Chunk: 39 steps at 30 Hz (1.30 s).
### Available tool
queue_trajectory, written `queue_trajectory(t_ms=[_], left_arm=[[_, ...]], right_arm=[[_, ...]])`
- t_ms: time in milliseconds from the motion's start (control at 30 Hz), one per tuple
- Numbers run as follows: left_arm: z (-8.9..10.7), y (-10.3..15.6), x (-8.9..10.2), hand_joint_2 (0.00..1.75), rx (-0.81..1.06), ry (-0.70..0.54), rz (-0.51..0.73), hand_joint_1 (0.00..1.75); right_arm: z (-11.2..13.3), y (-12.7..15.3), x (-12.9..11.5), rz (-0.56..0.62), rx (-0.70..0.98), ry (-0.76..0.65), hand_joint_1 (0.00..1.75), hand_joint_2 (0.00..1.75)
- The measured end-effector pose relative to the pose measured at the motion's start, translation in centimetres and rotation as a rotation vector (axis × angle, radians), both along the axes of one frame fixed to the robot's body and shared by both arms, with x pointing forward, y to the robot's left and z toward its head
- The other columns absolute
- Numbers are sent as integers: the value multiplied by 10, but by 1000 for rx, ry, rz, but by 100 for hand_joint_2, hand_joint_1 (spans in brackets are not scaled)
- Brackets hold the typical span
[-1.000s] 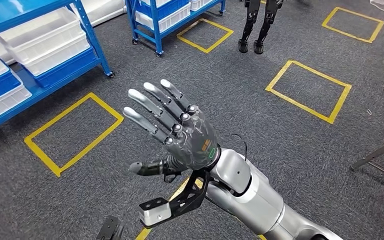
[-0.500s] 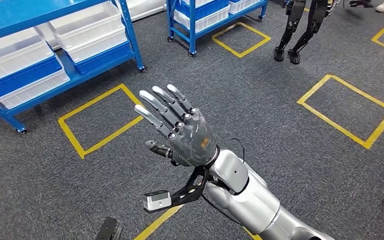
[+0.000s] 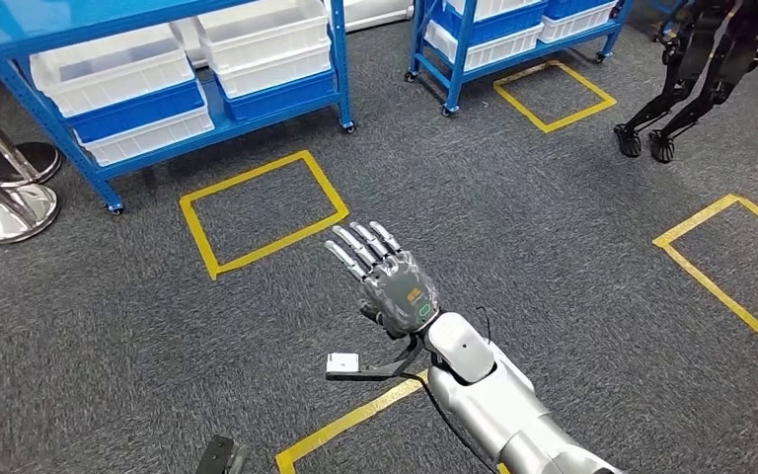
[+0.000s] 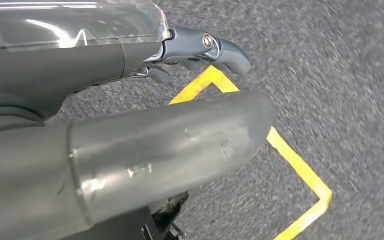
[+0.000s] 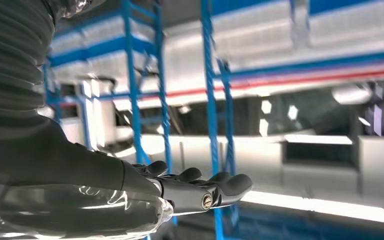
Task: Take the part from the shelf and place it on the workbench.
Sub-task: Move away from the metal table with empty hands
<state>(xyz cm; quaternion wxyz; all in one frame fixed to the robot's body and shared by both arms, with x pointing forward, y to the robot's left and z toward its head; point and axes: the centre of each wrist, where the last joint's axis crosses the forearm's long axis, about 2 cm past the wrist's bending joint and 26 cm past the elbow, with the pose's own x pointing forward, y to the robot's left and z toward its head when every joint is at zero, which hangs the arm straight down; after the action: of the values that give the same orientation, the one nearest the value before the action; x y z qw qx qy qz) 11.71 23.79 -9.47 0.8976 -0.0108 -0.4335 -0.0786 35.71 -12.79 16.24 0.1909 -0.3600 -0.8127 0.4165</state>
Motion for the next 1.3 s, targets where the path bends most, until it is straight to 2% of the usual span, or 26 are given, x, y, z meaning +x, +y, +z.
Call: queue_trajectory(t_ms=[100, 233, 567, 700, 800, 833, 933, 1067, 1233, 1267, 1300], left_arm=[[1, -1, 2, 0, -2, -2, 0, 0], [0, -3, -1, 0, -4, 7, 0, 0], [-2, -4, -10, 0, 11, 65, -9, 0], [-3, -3, -12, 0, 8, 120, -3, 0], [-6, 3, -22, 131, 16, 190, 18, 0], [-7, 5, -26, 175, 21, 211, 23, 0], [-10, 12, -42, 175, 34, 273, 35, 0], [-14, 18, -63, 175, 36, 361, 50, 0], [-14, 20, -62, 175, 49, 362, 40, 0], [-14, 21, -61, 131, 56, 360, 42, 0], [-14, 23, -59, 87, 62, 358, 47, 0]], right_arm=[[-15, -10, 2, -44, -26, 51, 0, 175], [-47, -29, -4, -105, -75, 148, 0, 175], [-91, -56, -12, -292, -114, 359, 0, 175], [-119, -65, -27, -377, -153, 521, 0, 175], [-140, -74, -41, -490, -209, 715, 0, 175], [-147, -80, -46, -541, -227, 785, 0, 131], [-172, -103, -69, -683, -259, 969, 0, 0], [-194, -124, -97, -780, -142, 1184, 0, 175], [-224, -139, -150, -924, 21, 1411, 0, 175], [-230, -141, -162, -952, 38, 1452, 0, 175], [-235, -142, -174, -973, 55, 1493, 0, 131]])
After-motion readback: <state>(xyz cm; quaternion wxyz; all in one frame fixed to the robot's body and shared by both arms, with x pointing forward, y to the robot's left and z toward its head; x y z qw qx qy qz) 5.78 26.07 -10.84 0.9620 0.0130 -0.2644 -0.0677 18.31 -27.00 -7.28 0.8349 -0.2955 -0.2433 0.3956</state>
